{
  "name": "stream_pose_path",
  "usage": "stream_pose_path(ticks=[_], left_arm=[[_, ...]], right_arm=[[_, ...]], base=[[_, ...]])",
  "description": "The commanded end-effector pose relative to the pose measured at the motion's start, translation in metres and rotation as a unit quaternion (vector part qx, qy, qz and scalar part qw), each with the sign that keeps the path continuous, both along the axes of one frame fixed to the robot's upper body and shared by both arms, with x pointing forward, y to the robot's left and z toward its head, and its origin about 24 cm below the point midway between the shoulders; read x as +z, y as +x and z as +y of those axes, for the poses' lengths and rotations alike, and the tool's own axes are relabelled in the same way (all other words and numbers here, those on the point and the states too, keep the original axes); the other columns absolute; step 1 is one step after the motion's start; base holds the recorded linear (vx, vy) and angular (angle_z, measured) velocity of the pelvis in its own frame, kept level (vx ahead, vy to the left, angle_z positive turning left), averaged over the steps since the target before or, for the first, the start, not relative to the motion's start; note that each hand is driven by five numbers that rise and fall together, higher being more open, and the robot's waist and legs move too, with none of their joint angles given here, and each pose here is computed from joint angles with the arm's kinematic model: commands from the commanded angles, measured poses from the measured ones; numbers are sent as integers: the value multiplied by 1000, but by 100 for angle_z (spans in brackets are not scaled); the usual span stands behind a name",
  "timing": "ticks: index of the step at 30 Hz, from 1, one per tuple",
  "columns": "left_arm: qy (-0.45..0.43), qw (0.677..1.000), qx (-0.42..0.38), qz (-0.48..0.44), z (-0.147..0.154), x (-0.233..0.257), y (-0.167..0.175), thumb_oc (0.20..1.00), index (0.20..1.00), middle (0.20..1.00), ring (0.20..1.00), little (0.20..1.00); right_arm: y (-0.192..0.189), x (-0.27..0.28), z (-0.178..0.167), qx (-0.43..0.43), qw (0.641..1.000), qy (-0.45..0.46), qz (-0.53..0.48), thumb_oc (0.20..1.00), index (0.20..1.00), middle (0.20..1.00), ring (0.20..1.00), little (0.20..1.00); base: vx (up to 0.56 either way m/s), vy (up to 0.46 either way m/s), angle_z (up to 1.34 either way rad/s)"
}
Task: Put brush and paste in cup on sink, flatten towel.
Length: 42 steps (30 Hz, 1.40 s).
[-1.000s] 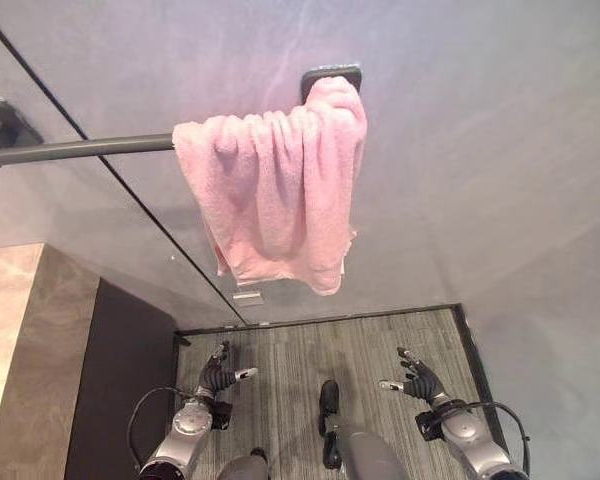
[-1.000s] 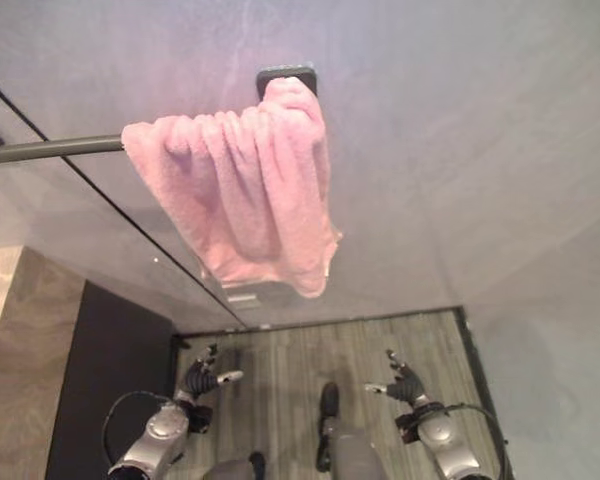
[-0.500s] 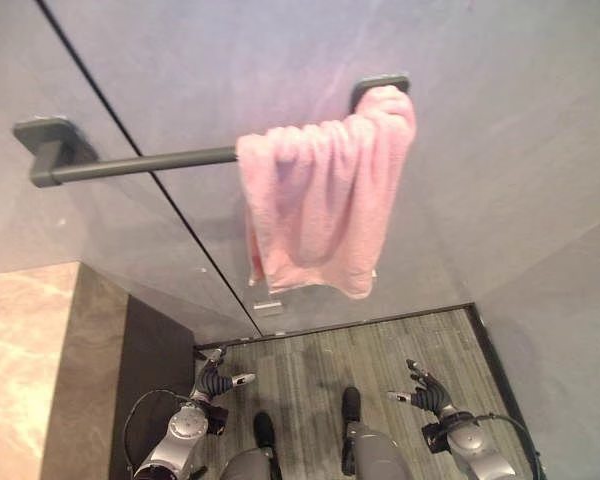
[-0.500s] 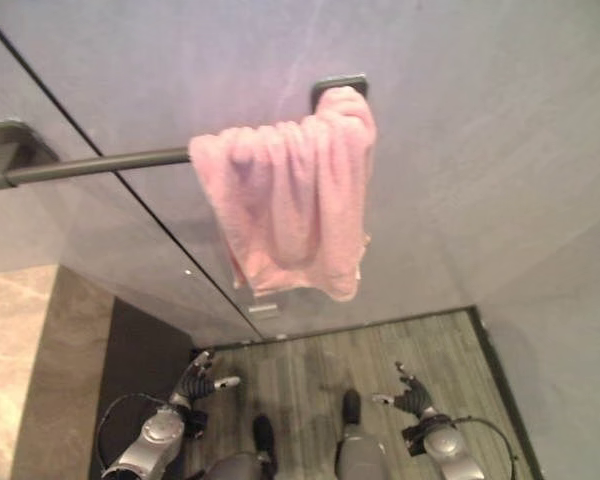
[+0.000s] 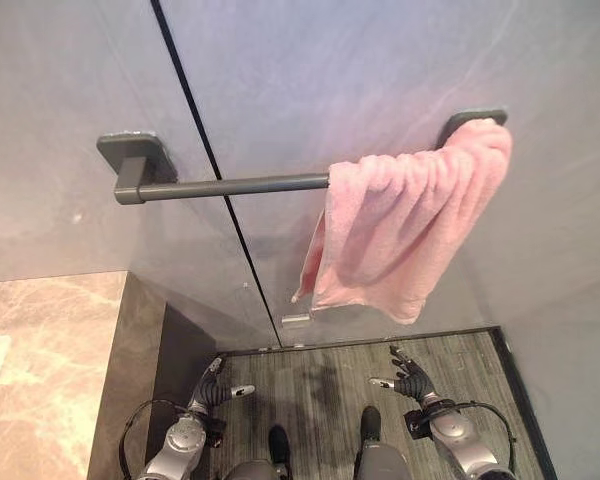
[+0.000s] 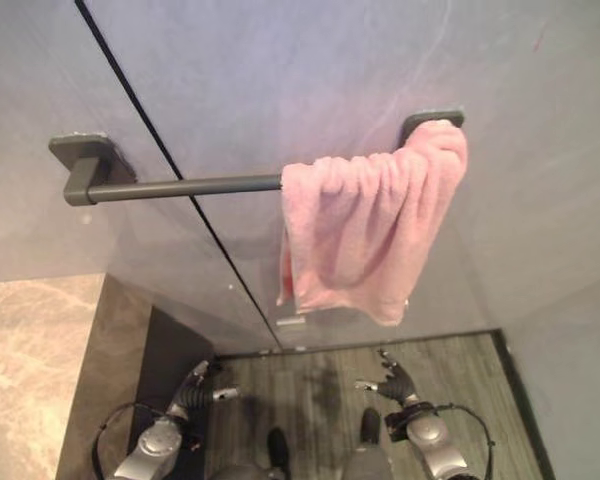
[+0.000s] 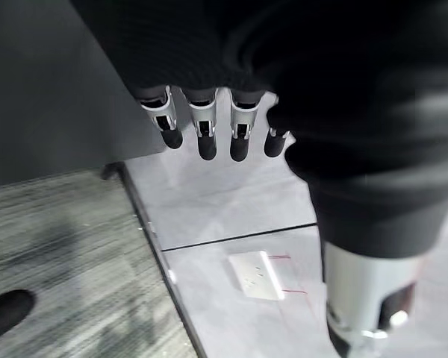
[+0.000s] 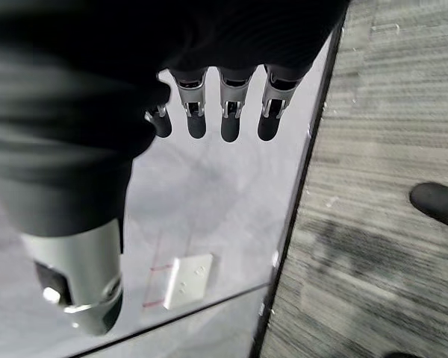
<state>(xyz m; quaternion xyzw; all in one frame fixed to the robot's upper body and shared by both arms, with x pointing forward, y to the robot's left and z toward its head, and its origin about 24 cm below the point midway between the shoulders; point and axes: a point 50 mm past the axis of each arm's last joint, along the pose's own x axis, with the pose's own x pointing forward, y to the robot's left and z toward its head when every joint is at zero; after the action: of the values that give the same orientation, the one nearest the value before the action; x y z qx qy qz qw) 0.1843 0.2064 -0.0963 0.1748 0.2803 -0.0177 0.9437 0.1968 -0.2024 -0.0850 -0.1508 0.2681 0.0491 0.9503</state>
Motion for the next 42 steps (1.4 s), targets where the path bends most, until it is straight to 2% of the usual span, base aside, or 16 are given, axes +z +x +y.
stream_pose_path(ticks=[1, 7, 16, 21, 25, 32, 38, 41, 42], left_arm=[[42, 998, -11, -55, 16, 19, 15, 1000, 1000, 1000, 1000, 1000], [73, 994, -43, -65, 16, 24, 20, 1000, 1000, 1000, 1000, 1000], [77, 992, -41, -96, 22, 37, 24, 1000, 1000, 1000, 1000, 1000], [85, 986, -40, -138, 30, 54, 29, 1000, 1000, 1000, 1000, 1000], [93, 982, -41, -158, 40, 67, 34, 1000, 1000, 1000, 1000, 1000], [55, 976, -82, -194, 49, 101, 53, 1000, 1000, 1000, 1000, 1000], [-7, 971, -95, -219, 38, 115, 72, 1000, 1000, 1000, 1000, 1000], [-70, 962, -117, -235, 17, 126, 89, 1000, 1000, 1000, 1000, 1000], [-105, 953, -132, -253, 1, 137, 100, 1000, 1000, 1000, 1000, 1000]], right_arm=[[20, 22, 5, -11, 997, 30, -72, 1000, 1000, 1000, 1000, 1000], [13, 19, -2, -18, 997, 28, -64, 1000, 1000, 1000, 1000, 1000], [9, 20, -26, -51, 996, 35, -58, 1000, 1000, 1000, 1000, 1000], [24, 48, -47, -70, 988, 44, -127, 1000, 1000, 1000, 1000, 1000], [37, 68, -53, -73, 980, 86, -166, 1000, 1000, 1000, 1000, 1000], [66, 106, -58, 4, 973, 141, -182, 1000, 1000, 1000, 1000, 1000], [90, 123, -41, 47, 967, 157, -194, 1000, 1000, 1000, 1000, 1000], [109, 139, -19, 112, 963, 136, -202, 1000, 1000, 1000, 1000, 1000], [118, 148, -5, 143, 958, 135, -210, 1000, 1000, 1000, 1000, 1000]], base=[[124, -140, -17], [79, -112, 22], [65, -71, 3], [-7, -4, -3], [-11, 0, -2], [0, 0, 0], [0, 0, 0], [3, -2, -1], [0, 0, 0]])
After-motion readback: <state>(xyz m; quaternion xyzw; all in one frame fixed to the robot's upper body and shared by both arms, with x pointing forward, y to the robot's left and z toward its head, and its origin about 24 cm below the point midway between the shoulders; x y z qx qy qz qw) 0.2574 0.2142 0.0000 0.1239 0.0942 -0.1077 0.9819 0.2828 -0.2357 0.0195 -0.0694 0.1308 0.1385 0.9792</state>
